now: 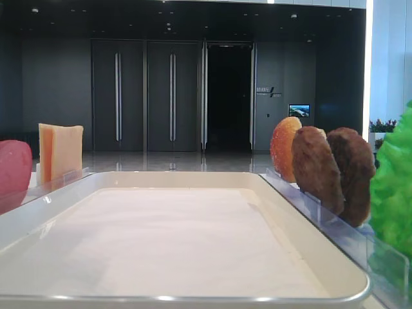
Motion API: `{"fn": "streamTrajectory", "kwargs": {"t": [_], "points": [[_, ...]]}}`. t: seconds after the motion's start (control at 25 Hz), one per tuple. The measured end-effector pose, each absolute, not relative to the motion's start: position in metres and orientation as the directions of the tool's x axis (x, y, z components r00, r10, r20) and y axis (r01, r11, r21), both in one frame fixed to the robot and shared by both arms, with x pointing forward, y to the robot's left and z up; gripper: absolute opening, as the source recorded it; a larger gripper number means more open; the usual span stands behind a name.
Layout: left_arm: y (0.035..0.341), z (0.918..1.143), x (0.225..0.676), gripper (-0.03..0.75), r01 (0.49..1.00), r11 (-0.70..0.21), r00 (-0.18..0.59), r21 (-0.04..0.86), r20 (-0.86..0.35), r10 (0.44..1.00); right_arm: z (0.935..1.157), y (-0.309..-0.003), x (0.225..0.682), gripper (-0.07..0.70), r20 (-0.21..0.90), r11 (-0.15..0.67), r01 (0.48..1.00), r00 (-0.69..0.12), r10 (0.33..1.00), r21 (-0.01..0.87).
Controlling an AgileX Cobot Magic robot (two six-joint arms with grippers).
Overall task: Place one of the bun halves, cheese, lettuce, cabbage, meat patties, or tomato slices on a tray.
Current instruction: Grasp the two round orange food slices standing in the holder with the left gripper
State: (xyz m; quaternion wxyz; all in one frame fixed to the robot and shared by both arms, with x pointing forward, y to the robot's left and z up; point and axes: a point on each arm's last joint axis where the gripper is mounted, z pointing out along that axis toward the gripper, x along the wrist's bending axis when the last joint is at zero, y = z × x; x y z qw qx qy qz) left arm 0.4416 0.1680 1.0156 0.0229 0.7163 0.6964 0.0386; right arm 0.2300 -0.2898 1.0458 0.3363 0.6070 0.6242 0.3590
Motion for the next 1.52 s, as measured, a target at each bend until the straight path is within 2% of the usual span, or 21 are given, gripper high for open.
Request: {"fn": "streamTrajectory", "kwargs": {"t": [1.24, 1.36, 1.52], "points": [[0.159, 0.981, 0.455, 0.516, 0.999, -0.036, 0.036, -0.006, 0.092, 0.995, 1.046, -0.29, 0.23, 0.54, 0.016, 0.005, 0.516, -0.037, 0.999, 0.856], [0.16, 0.981, 0.455, 0.478, 0.999, -0.035, 0.036, -0.013, 0.097, 0.995, 1.046, -0.29, 0.23, 0.54, 0.016, 0.005, 0.516, -0.037, 0.999, 0.856], [0.161, 0.981, 0.452, 0.342, 0.999, -0.032, 0.037, -0.04, 0.115, 0.993, 1.046, -0.29, 0.23, 0.54, 0.016, 0.005, 0.516, -0.037, 0.999, 0.856]]}}
